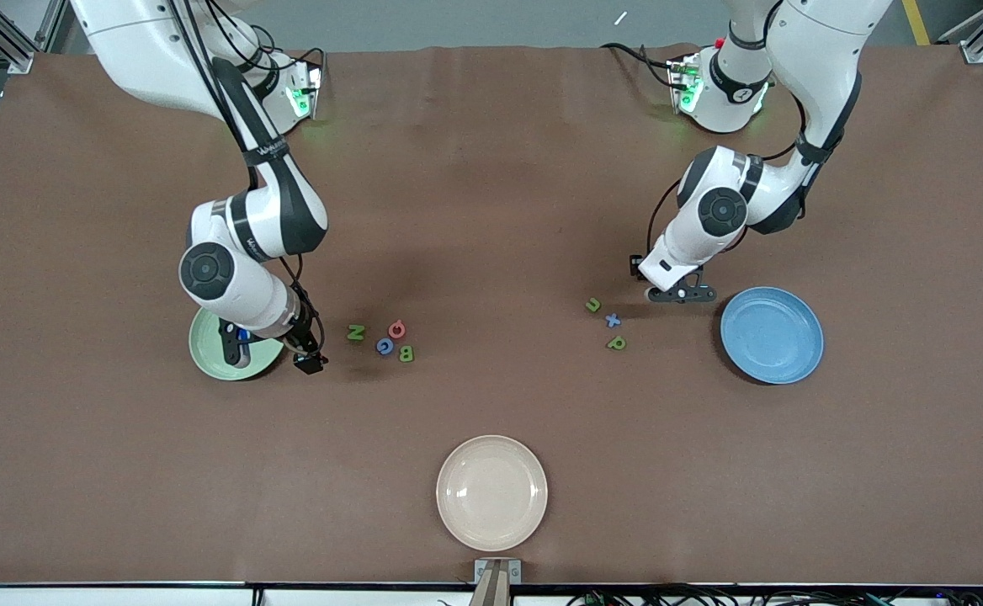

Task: Sort upper and lower case letters into plates
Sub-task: 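Lower and grasp the blue m with the left gripper while the right gripper descends, then carry the m over the blue plate while the right gripper grasps the N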

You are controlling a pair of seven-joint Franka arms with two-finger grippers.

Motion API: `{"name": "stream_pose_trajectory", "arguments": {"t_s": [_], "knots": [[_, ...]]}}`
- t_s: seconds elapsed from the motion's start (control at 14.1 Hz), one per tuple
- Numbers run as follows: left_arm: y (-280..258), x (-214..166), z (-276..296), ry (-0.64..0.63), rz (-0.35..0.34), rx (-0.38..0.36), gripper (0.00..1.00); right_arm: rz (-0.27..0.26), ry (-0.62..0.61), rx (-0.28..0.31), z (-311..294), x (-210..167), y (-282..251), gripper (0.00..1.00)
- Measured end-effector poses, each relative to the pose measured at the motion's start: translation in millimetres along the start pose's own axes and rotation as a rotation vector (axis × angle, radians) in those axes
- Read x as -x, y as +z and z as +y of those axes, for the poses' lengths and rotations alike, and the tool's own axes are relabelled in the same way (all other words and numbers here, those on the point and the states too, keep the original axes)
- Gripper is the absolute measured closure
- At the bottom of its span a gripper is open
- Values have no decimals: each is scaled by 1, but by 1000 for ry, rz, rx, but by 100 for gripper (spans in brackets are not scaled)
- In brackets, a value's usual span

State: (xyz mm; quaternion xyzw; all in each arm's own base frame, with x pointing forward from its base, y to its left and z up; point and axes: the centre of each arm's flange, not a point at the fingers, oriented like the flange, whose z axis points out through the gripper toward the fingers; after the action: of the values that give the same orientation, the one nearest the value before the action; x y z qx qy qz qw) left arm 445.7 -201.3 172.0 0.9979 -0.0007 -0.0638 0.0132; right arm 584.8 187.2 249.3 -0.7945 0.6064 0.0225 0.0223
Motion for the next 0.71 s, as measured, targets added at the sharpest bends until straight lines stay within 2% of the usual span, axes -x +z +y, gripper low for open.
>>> {"name": "stream_pose_trajectory", "arguments": {"t_s": [0.21,0.43,0.5,0.71], "knots": [[-1,0,-1,0,1,-1,54,13,18,-20,22,-7,29,0],[-1,-1,-1,-1,2,-1,57,18,49,-18,32,-8,46,0],[-1,-1,-1,-1,2,-1,57,20,63,-17,32,-7,51,0],[-2,-1,-1,-1,4,-1,67,23,93,-19,34,6,63,0]]}}
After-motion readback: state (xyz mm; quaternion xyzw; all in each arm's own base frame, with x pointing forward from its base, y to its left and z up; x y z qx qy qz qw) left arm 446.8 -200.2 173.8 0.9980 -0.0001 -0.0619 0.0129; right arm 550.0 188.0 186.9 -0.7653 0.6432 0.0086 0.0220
